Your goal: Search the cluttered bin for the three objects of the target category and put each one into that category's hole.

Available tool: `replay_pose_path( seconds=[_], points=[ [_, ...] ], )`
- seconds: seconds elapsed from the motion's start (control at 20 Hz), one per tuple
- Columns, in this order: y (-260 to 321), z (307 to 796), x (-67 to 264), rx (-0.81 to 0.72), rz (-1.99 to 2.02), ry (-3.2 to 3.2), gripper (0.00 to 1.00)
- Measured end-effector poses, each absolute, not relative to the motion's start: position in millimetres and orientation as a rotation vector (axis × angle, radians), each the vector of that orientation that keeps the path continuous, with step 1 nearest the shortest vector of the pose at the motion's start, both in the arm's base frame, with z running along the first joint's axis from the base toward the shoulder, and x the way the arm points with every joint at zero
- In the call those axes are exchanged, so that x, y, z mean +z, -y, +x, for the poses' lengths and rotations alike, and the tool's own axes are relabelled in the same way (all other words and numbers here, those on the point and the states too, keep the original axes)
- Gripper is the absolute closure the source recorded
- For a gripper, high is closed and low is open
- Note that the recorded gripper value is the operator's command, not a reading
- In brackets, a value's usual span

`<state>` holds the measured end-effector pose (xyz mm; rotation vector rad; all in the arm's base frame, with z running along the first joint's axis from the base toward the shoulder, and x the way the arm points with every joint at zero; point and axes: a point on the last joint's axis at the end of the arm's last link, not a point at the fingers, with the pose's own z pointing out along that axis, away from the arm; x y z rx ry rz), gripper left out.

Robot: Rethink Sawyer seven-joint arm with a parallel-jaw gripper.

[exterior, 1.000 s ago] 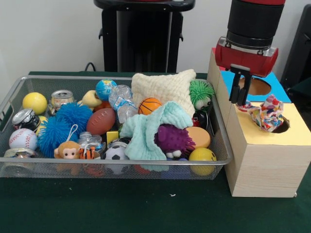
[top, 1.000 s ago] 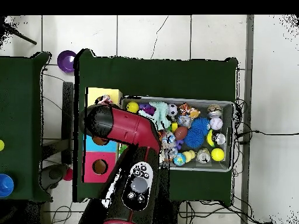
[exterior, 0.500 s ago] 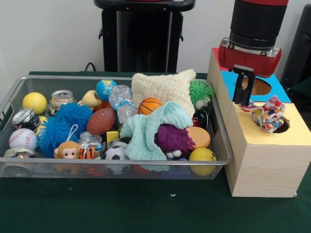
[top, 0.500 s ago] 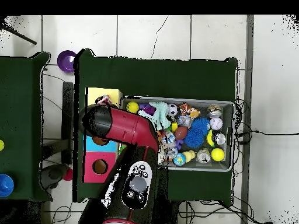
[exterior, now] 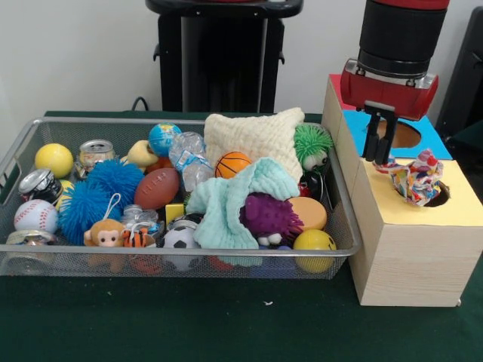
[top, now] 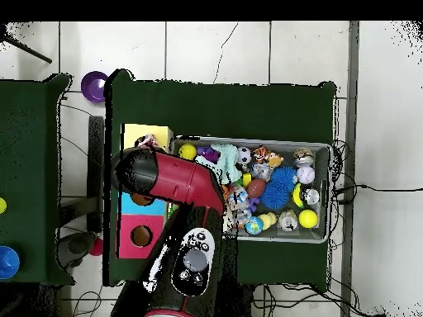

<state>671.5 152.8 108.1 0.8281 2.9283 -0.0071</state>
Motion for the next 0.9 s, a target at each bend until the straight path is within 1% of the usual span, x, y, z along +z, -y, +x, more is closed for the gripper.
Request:
replay_pose_path(
  seconds=[0.9],
  points=[
    [-153.9, 676.9, 111.6, -0.004, 0.815, -2.921, 1.0]
  ],
)
